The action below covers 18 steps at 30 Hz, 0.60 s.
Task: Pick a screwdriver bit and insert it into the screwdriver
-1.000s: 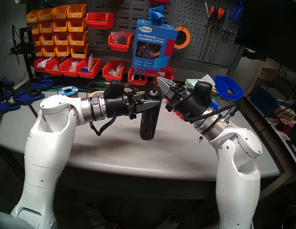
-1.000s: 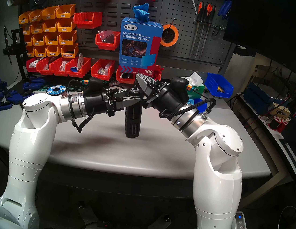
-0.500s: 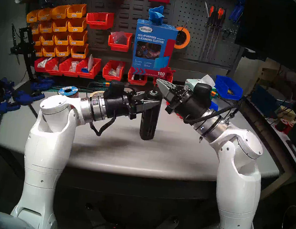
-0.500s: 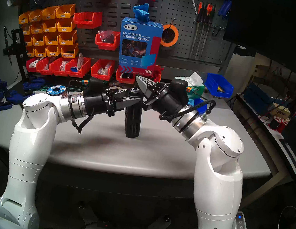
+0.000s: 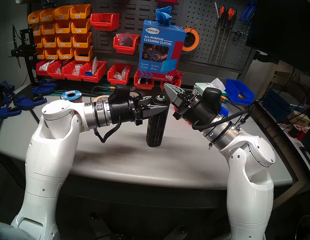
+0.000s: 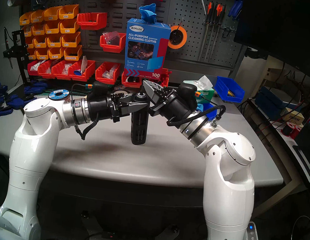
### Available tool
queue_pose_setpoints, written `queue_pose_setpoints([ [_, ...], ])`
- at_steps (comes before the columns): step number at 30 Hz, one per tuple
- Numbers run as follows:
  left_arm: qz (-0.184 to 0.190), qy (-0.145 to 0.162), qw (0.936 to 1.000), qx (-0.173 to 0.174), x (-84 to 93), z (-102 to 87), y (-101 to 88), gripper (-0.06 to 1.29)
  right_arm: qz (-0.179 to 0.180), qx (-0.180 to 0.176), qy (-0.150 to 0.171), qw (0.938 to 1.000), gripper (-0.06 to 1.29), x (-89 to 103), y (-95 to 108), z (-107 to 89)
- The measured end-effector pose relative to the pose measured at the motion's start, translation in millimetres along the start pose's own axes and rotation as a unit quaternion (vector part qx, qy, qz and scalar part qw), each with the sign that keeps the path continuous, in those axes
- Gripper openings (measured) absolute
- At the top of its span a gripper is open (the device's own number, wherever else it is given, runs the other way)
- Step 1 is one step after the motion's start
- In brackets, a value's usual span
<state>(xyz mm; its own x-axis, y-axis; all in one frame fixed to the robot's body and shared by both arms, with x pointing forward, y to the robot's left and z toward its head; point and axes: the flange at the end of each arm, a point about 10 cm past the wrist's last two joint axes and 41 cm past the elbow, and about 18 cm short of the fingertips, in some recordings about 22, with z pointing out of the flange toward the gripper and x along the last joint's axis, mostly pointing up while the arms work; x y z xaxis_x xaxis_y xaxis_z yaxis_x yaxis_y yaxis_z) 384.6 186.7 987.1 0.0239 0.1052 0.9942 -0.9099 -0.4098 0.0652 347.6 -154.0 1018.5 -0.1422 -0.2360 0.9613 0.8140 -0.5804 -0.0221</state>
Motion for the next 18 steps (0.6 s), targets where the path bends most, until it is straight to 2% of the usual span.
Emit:
queue_pose_setpoints([
  [18, 0.000, -0.002, 1.0000, -0.002, -1.0, -1.2, 1.1, 0.50, 0.001, 0.005, 0.006, 1.0000, -0.04, 2.9, -0.8, 1.4],
])
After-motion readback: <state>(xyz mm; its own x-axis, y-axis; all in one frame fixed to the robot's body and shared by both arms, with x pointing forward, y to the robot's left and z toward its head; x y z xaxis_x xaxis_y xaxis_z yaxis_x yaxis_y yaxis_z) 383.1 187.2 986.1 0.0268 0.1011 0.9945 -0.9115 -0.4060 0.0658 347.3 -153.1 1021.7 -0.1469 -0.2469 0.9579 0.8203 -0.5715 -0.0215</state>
